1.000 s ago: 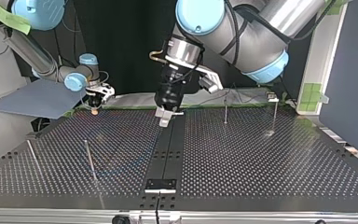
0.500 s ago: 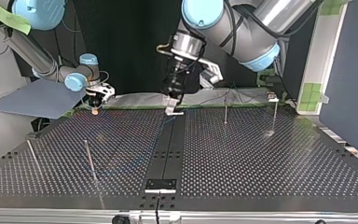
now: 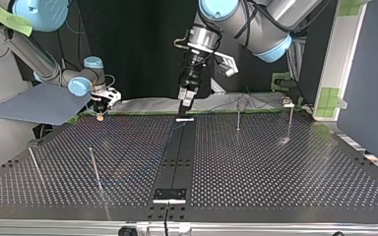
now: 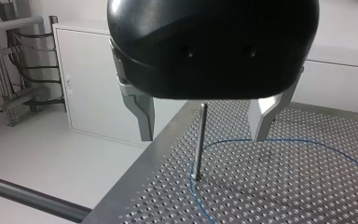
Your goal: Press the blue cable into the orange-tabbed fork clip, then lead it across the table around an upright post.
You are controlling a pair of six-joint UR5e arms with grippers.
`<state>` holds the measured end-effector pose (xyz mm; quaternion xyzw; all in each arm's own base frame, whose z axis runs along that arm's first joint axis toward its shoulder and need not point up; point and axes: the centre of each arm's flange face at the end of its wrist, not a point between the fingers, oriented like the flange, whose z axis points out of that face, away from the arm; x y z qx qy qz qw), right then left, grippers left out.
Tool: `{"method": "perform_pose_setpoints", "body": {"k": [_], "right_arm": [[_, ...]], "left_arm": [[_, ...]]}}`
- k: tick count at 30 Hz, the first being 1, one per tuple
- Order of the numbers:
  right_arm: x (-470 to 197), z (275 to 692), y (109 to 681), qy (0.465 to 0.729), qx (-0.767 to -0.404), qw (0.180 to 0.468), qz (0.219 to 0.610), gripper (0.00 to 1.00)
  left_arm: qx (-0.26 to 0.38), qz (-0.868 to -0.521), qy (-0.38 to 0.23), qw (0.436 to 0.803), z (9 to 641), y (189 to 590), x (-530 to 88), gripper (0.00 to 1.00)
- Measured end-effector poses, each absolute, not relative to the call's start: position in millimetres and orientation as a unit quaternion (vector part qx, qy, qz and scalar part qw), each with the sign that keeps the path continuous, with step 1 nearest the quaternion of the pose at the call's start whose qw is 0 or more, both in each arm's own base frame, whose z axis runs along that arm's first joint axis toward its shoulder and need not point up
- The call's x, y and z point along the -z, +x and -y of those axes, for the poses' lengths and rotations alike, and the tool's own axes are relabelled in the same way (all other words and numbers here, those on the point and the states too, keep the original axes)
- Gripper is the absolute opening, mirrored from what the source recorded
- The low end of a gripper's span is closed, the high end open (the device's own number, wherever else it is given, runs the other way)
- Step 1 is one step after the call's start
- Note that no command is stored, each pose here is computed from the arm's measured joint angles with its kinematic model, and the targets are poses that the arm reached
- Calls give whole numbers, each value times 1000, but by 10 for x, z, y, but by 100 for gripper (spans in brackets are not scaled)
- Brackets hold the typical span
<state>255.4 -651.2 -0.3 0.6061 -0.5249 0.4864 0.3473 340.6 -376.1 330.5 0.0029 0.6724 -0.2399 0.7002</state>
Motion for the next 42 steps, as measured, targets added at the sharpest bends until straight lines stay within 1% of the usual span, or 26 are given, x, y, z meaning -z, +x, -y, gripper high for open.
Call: {"method": "perform_pose_setpoints", "body": {"k": [11, 20, 26, 35, 42], "right_arm": [[-4, 6514, 2568, 606, -487, 347, 524, 0], [0, 6503, 2576, 608, -485, 345, 525, 0], [-1, 6501, 2586, 609, -485, 345, 525, 0], [-6, 6506, 2590, 608, -486, 345, 524, 0], [-6, 6504, 2593, 609, -486, 345, 524, 0]], "left_arm": [[235, -676, 2, 698, 3626, 3232, -2905, 100], [219, -701, 8, 678, 3466, 3033, -2545, 100], [196, -720, -1, 666, 3302, 2902, -2295, 100], [220, -726, -11, 652, 3166, 2711, -2021, 100], [225, -725, -10, 651, 3149, 2721, -2004, 100]]}}
